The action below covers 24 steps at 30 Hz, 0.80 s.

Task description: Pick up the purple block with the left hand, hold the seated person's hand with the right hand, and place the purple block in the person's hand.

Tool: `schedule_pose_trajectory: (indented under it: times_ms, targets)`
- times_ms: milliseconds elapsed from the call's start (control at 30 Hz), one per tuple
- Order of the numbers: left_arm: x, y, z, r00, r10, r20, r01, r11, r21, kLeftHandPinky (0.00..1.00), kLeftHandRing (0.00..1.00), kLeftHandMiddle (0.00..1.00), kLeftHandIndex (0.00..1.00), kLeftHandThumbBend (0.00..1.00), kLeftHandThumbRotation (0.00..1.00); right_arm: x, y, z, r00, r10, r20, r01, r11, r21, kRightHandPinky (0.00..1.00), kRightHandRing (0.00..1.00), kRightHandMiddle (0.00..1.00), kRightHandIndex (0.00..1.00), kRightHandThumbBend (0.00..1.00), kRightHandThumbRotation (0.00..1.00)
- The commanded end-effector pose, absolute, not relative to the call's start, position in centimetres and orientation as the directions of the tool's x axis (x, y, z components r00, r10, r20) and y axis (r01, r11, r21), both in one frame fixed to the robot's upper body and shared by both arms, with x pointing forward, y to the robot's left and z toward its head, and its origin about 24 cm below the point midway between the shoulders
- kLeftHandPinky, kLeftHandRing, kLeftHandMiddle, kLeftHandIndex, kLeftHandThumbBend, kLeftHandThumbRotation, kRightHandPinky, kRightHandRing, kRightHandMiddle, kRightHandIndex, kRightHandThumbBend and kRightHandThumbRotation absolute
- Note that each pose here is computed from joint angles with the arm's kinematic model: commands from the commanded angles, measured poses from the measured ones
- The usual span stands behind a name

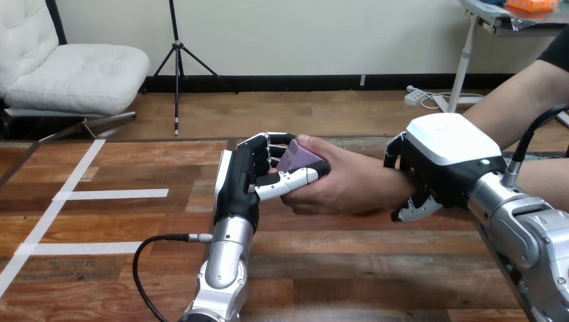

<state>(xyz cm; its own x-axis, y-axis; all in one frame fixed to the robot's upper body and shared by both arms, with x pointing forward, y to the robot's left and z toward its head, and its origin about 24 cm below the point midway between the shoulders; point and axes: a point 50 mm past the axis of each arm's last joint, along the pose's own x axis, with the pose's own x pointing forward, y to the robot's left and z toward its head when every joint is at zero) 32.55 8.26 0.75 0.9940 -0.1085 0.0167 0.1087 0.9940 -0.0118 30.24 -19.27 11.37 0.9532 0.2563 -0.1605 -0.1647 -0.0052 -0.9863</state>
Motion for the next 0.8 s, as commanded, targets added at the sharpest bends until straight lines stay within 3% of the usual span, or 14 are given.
schedule_pose_trajectory:
  times_ms: [0, 767]
  targets:
    - [34.04, 6.48, 3.95, 0.975, -0.178, 0.134, 0.177, 0.984, 0.019, 0.33, 0.39, 0.46, 0.48, 0.78, 0.00, 31.45, -18.47, 13.77, 0.960, 0.273, -0.063, -0.065, -0.001, -0.998, 0.35, 0.42, 0.49, 0.52, 0.71, 0.00]
    - [34.06, 6.56, 3.88, 0.975, -0.182, 0.129, 0.183, 0.983, 0.001, 0.34, 0.40, 0.47, 0.48, 0.75, 0.00, 31.45, -18.85, 13.35, 0.961, 0.270, -0.063, -0.061, -0.016, -0.998, 0.39, 0.46, 0.52, 0.55, 0.71, 0.00]
